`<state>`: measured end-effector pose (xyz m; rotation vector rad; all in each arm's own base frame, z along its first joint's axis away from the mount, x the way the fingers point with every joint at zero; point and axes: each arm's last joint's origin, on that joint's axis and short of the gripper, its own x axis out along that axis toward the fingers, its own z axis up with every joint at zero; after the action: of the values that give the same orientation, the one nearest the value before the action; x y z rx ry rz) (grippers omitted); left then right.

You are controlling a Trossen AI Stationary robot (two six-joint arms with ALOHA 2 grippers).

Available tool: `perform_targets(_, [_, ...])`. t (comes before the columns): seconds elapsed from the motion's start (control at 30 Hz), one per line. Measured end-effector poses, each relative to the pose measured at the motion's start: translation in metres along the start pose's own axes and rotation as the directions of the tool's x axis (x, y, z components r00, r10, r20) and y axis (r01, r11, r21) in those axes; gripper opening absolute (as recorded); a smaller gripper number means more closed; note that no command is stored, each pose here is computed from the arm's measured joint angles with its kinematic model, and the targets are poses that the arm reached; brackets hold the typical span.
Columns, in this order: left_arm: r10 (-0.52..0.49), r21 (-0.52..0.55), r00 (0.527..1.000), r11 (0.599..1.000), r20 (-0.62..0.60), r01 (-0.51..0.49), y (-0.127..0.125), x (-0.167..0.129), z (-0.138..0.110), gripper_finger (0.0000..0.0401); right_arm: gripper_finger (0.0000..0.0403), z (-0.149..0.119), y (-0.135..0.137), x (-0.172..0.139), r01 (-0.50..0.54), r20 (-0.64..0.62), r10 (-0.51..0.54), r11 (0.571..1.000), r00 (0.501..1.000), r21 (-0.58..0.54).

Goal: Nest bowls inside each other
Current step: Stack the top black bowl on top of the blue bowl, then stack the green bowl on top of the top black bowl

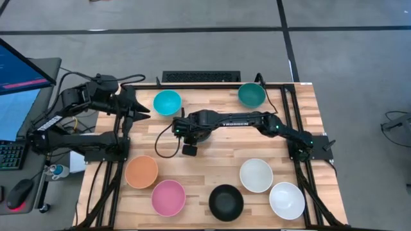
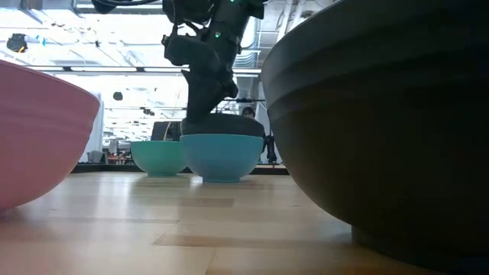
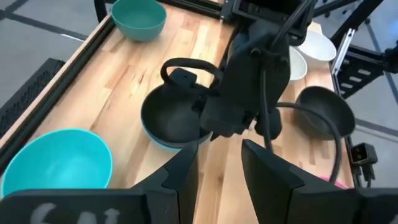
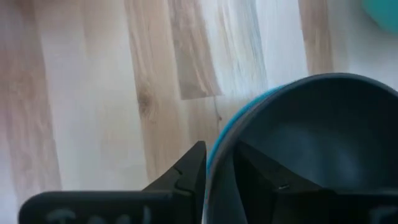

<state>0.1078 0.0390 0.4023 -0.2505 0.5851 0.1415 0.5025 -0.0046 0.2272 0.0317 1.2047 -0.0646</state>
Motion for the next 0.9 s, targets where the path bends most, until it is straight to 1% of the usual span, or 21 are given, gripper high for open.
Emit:
perform_targets(0.17, [0.000, 0.017, 1.000, 1.000, 0.029, 0.000, 0.000, 0.000, 0.003, 0.0112, 0.0105, 0.000, -0.004, 0.002, 0.003, 0.001, -0.003, 1.000, 1.000, 0.008])
perform_targets(0.27, [0.000, 0.022, 0.999, 1.000, 0.036, -0.001, 0.000, 0.000, 0.004, 0.0112, 0.0105, 0.002, -0.008, -0.005, 0.016, 0.015, -0.016, 1.000, 1.000, 0.015])
perform_targets(0.33, [0.001, 0.024, 0.999, 1.000, 0.039, -0.001, 0.000, 0.000, 0.004, 0.0112, 0.0105, 0.004, -0.012, -0.016, 0.038, 0.051, -0.040, 0.999, 0.998, 0.022])
perform_targets(0.37, [0.001, 0.023, 0.999, 1.000, 0.039, -0.002, 0.000, 0.000, 0.004, 0.0112, 0.0105, 0.003, -0.015, -0.024, 0.055, 0.044, -0.055, 0.998, 0.998, 0.018])
perform_targets(0.47, [0.001, 0.021, 0.999, 1.000, 0.039, -0.002, 0.000, 0.000, 0.004, 0.0112, 0.0105, 0.005, -0.027, -0.047, 0.103, 0.093, -0.101, 0.994, 0.991, -0.022])
perform_targets(0.5, [0.000, 0.021, 0.999, 1.000, 0.039, -0.001, 0.000, 0.000, 0.004, 0.0112, 0.0105, 0.003, -0.031, -0.052, 0.110, 0.085, -0.107, 0.994, 0.991, -0.027])
perform_targets(0.57, [0.001, 0.017, 0.999, 1.000, 0.039, -0.002, 0.000, 0.000, 0.004, 0.0112, 0.0105, 0.007, -0.039, -0.062, 0.117, 0.148, -0.112, 0.993, 0.983, -0.023])
perform_targets(0.63, [0.002, 0.015, 0.999, 1.000, 0.040, -0.003, 0.000, 0.000, 0.004, 0.0112, 0.0105, 0.008, -0.047, -0.071, 0.105, 0.172, -0.101, 0.994, 0.980, -0.012])
perform_targets(0.7, [0.003, 0.015, 0.999, 1.000, 0.044, -0.004, 0.000, 0.000, 0.005, 0.0112, 0.0106, 0.013, -0.056, -0.074, 0.089, 0.232, -0.082, 0.996, 0.969, -0.022])
perform_targets(0.8, [-0.001, 0.014, 0.999, 1.000, 0.053, 0.000, 0.000, 0.000, 0.005, 0.0112, 0.0115, 0.015, -0.070, -0.070, 0.109, 0.254, -0.092, 0.992, 0.963, -0.056])
perform_targets(0.9, [-0.003, 0.005, 0.998, 1.000, 0.065, 0.002, 0.000, 0.000, 0.007, 0.0112, 0.0133, 0.016, -0.081, -0.067, 0.119, 0.263, -0.106, 0.992, 0.959, -0.032])
